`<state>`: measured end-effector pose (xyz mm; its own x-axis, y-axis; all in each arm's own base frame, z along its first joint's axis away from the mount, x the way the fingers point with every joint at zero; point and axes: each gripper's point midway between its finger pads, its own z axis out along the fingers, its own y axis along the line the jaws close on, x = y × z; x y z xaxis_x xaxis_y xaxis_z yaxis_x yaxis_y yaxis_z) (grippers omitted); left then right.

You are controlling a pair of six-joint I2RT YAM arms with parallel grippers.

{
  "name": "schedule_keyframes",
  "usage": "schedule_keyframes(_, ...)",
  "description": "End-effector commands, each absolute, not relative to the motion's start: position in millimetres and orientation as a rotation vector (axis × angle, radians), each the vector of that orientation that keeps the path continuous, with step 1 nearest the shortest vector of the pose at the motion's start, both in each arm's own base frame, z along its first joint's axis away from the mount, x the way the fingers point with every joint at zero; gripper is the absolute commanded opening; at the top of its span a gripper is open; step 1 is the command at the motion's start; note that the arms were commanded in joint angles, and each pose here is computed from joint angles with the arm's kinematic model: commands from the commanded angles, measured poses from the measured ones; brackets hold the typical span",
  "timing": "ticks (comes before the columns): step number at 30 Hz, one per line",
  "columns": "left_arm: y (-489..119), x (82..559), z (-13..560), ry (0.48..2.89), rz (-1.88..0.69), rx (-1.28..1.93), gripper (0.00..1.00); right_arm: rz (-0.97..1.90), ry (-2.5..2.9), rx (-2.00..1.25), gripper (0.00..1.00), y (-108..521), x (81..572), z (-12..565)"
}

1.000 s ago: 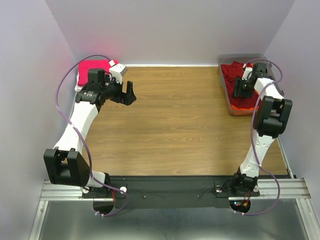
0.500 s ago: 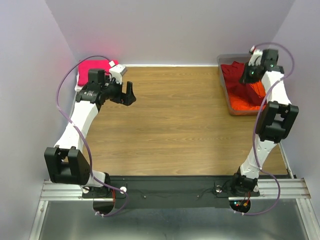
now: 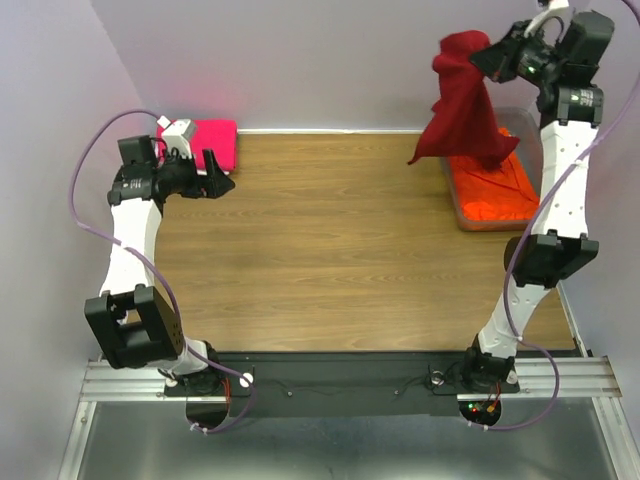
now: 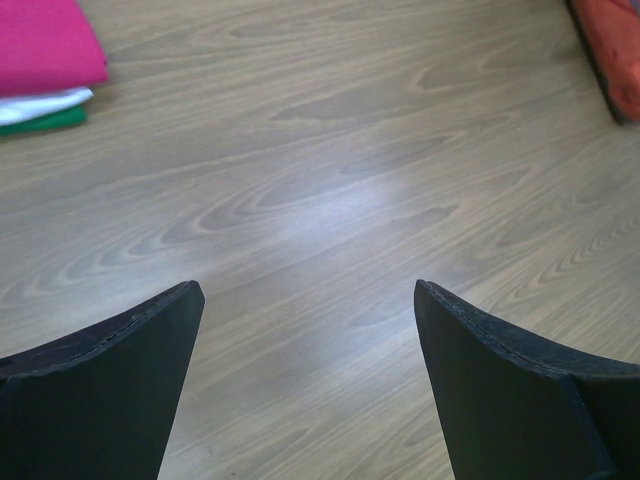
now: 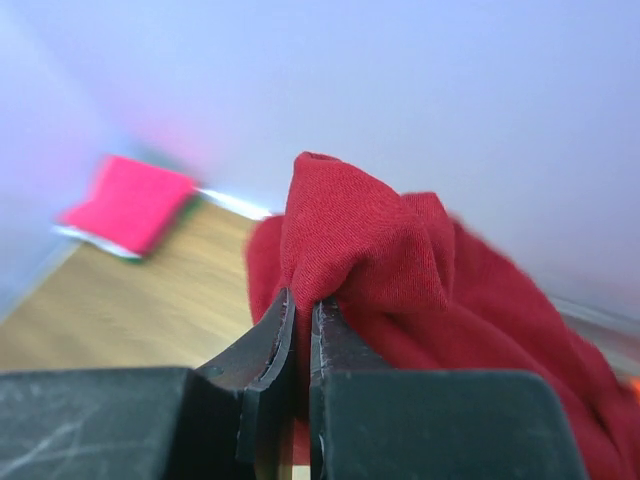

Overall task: Fold and stack the t-shirts
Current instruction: Move the tshirt to the center of the board

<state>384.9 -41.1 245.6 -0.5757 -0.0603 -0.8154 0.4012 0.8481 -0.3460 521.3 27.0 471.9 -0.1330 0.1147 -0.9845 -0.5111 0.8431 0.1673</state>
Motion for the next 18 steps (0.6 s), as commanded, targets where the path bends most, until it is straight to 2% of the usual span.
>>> schedule_keyframes(1, -43.9, 382.9, 290.0, 1.983, -0.672, 0.309, 0.99, 0.778, 1.360, -0.496, 0.01, 110.1, 457.1, 562.9)
schedule_keyframes(4, -41.8, 376.7, 309.7, 1.924, -0.631, 0.330, 0.99, 0.813, 1.263, -0.507, 0.01, 133.7, 429.5, 595.4)
schedule_keyframes(8, -46.8, 368.8, 324.7, 1.879, -0.645, 0.360, 0.99, 0.864, 1.256, -0.478, 0.01, 153.8, 418.8, 596.4)
schedule_keyframes(11, -50.8, 361.9, 332.0, 1.851, -0.653, 0.376, 0.99, 0.942, 1.362, -0.507, 0.01, 189.0, 421.4, 546.9)
schedule_keyframes(13, -54.9, 355.8, 332.4, 1.843, -0.668, 0.397, 0.99, 0.986, 1.474, -0.547, 0.00, 219.2, 426.4, 487.7)
schedule_keyframes(16, -56.6, 348.9, 327.2, 1.842, -0.664, 0.430, 0.99, 1.100, 1.580, -0.631, 0.01, 257.3, 411.2, 431.4)
schedule_keyframes(18, -57.1, 345.2, 324.3, 1.839, -0.657, 0.437, 0.99, 1.131, 1.587, -0.671, 0.01, 273.6, 401.5, 422.8)
